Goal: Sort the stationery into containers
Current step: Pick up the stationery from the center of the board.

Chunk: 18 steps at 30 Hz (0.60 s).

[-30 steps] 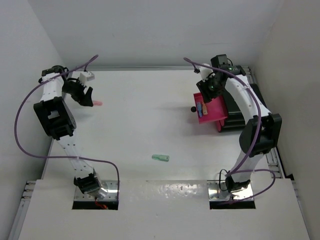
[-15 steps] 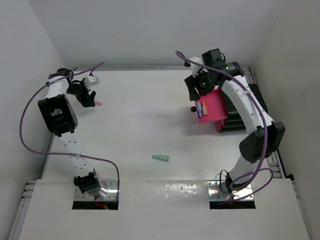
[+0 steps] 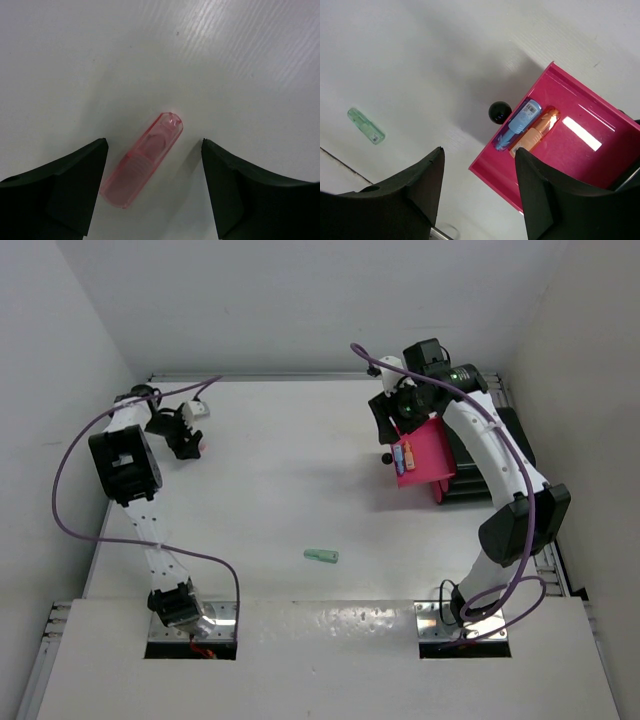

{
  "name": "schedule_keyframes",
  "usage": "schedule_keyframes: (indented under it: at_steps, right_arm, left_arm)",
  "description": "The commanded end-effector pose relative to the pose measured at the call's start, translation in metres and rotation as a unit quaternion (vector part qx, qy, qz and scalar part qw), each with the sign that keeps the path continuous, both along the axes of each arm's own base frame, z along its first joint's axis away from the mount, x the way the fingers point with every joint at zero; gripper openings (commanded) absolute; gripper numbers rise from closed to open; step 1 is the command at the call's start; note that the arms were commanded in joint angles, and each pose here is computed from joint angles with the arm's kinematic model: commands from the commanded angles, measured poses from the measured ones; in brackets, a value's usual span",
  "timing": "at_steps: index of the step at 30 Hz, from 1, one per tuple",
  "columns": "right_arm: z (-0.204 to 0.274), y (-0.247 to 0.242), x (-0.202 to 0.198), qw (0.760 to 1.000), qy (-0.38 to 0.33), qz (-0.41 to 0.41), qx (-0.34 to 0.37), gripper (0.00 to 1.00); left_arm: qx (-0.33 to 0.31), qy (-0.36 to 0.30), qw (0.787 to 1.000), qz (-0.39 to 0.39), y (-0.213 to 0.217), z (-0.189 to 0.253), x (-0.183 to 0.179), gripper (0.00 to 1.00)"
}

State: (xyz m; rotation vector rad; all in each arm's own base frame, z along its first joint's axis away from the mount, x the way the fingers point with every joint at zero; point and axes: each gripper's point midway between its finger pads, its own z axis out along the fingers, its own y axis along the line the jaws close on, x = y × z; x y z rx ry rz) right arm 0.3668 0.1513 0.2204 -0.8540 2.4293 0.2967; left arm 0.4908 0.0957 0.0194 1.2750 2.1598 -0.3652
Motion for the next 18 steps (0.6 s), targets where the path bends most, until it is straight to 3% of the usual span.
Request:
schedule_keyframes:
  at_steps: [1,5,14,18]
  right_arm:
    - [0.019,0.003,-0.006,1.000,-0.022,0.003,0.015,0.58]
    - [0.022,0.003,-0.007,1.000,-0.023,0.003,0.018,0.58]
    - [0.029,0.004,-0.009,0.999,-0.034,0.006,0.026,0.57]
    - [0.038,0.012,-0.012,0.998,-0.036,0.003,0.056,0.57]
  left_arm:
    - [-0.003,0.011,1.000,-0.023,-0.005,-0.008,-0.007,0.81]
    - [-0.001,0.038,0.999,-0.026,-0.004,-0.021,-0.020,0.73]
    - [0.051,0.093,0.994,-0.033,-0.007,-0.037,-0.079,0.23]
    - [0.021,0.101,0.994,-0.031,-0.028,-0.022,-0.090,0.17]
